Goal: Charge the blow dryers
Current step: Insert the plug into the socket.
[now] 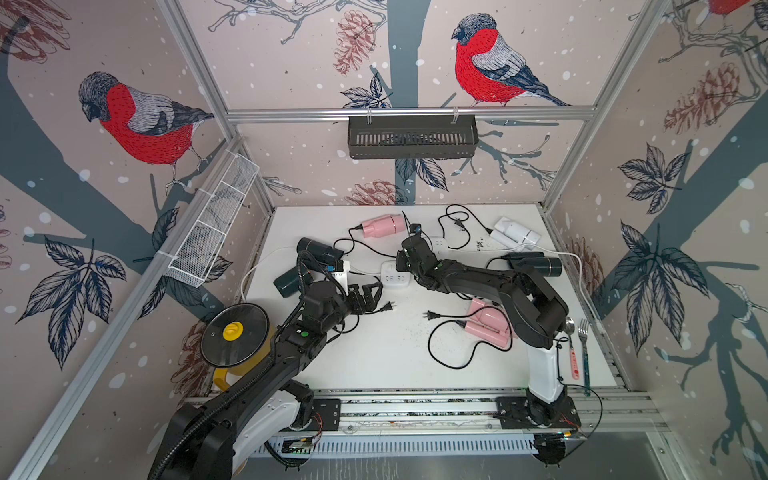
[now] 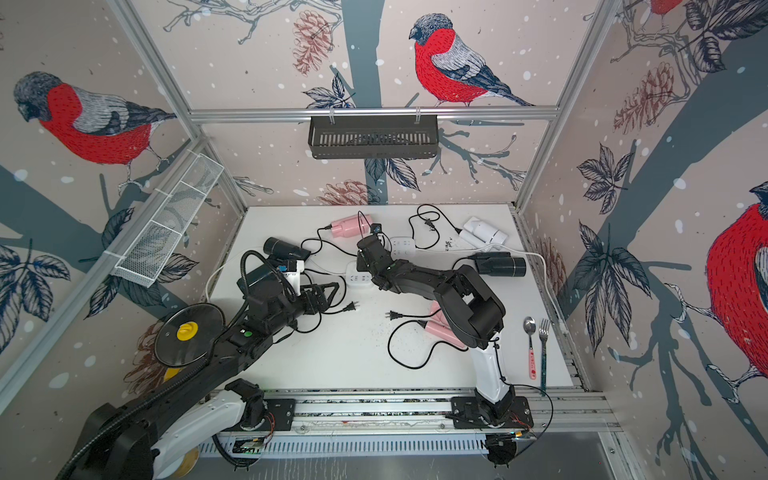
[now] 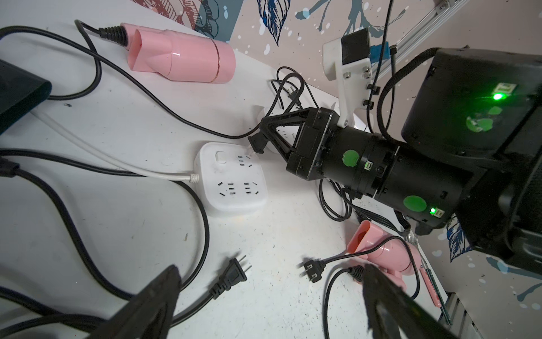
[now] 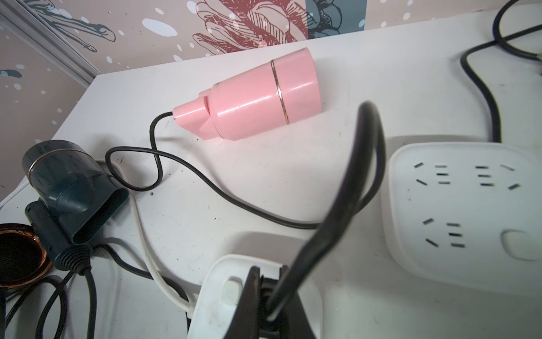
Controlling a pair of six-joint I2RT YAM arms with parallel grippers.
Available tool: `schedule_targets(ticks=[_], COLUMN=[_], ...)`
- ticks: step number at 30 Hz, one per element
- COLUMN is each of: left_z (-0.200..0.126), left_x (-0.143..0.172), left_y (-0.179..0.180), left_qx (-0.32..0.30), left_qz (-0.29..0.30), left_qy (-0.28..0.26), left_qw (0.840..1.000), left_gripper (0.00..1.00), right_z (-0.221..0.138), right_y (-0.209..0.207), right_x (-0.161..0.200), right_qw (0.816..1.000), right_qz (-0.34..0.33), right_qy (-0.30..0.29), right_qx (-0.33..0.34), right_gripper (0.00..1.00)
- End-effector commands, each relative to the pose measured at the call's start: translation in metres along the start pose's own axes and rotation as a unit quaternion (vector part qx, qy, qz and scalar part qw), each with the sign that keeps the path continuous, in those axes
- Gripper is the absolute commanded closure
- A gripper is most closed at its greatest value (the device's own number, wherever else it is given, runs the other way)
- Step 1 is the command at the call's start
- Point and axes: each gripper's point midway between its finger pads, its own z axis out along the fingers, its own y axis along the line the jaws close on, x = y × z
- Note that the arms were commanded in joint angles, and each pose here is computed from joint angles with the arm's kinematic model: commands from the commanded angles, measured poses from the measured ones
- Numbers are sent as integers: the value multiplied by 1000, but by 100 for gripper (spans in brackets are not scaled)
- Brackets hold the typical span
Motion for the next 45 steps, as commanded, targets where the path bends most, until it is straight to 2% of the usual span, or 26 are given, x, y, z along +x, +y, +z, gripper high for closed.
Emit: schedule_targets(ticks=[1,20,35,45], left_z=[1,5,3,1], left_x=[-2,4,0,-4], left_y=[1,5,28,35], left_qx=[0,-2,-66,-78], left_qz=[2,-1,-29,-45], left_qy=[-7,0,-12,-19], left_qw=[1000,1000,997,996], left_gripper=[4,5,7,8], right_z=[4,10,5,11], right_y=[0,-3,3,-6], right_x=[-1,23,58,79], right_qw=[1000,999,997,995], right_qz=[14,2,-43,-52], right_qy=[-13,-9,4,25], right_qx=[5,40,63,85], right_gripper=[98,98,98,98])
